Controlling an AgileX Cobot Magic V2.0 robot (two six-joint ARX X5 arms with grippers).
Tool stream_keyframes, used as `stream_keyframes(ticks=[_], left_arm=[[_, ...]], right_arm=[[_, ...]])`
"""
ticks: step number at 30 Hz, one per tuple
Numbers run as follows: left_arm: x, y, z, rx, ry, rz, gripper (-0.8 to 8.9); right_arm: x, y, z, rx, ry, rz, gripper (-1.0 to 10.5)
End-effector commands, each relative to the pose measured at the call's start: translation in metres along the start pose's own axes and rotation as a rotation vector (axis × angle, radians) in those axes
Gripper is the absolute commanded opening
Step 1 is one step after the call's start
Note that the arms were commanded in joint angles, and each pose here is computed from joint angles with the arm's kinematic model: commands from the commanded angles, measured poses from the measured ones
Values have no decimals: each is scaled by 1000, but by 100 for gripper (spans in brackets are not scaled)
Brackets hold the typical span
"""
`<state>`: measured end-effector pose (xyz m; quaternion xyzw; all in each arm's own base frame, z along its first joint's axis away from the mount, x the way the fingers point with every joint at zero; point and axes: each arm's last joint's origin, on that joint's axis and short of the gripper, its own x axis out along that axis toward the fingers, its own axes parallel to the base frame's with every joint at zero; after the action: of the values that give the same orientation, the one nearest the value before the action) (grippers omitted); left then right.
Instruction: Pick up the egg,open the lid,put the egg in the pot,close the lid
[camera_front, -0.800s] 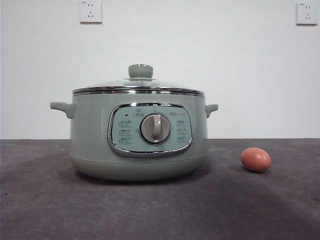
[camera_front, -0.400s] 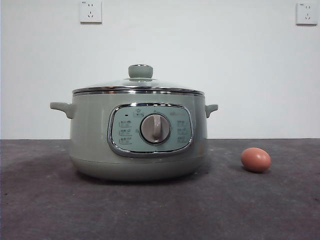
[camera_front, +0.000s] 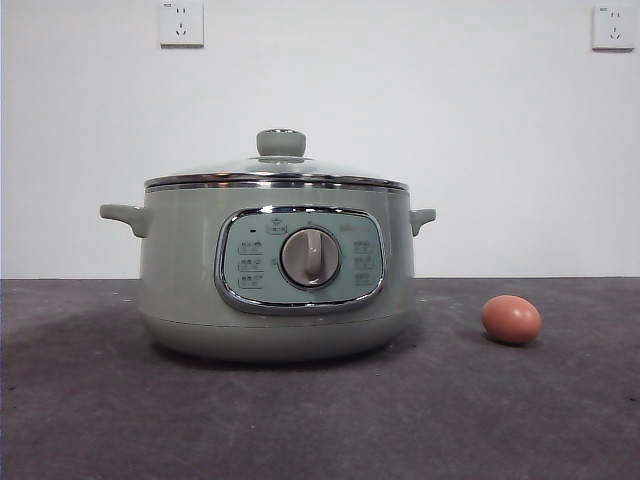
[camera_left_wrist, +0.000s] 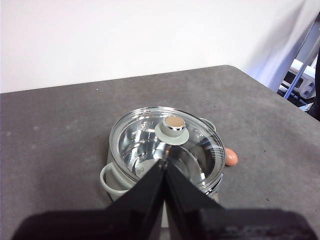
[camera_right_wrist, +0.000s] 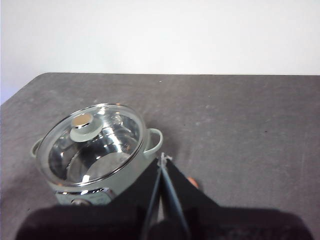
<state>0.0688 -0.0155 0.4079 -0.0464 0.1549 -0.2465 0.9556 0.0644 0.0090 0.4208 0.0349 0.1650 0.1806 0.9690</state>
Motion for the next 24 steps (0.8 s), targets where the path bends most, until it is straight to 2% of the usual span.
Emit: stream_keyframes(ticks=[1, 3, 4, 6, 7, 8, 10, 24], left_arm=[[-2, -1, 4, 17, -8, -7, 11], [-3, -2, 6, 19, -13, -7, 117], [-3, -2, 6, 20, -15, -7, 245], [-4, -2, 7, 18, -17, -7, 565], [-4, -3, 7, 14, -17, -8, 687], [-4, -3, 7, 12, -16, -7, 730], [-4, -2, 7, 12, -14, -8, 728], [6, 2, 7, -8, 27, -11, 728]], right_arm=[[-2, 2, 2, -31, -12, 27, 7], [-2, 2, 2, -31, -12, 42, 23], [-2, 2, 2, -31, -12, 52, 84], [-2, 3, 2, -26, -12, 63, 284], [-2, 3, 2, -22, -12, 64, 418], [-2, 3, 2, -18, -12, 63, 557], [-2, 3, 2, -6, -12, 62, 717], [7, -1, 2, 21, 40, 67, 724]])
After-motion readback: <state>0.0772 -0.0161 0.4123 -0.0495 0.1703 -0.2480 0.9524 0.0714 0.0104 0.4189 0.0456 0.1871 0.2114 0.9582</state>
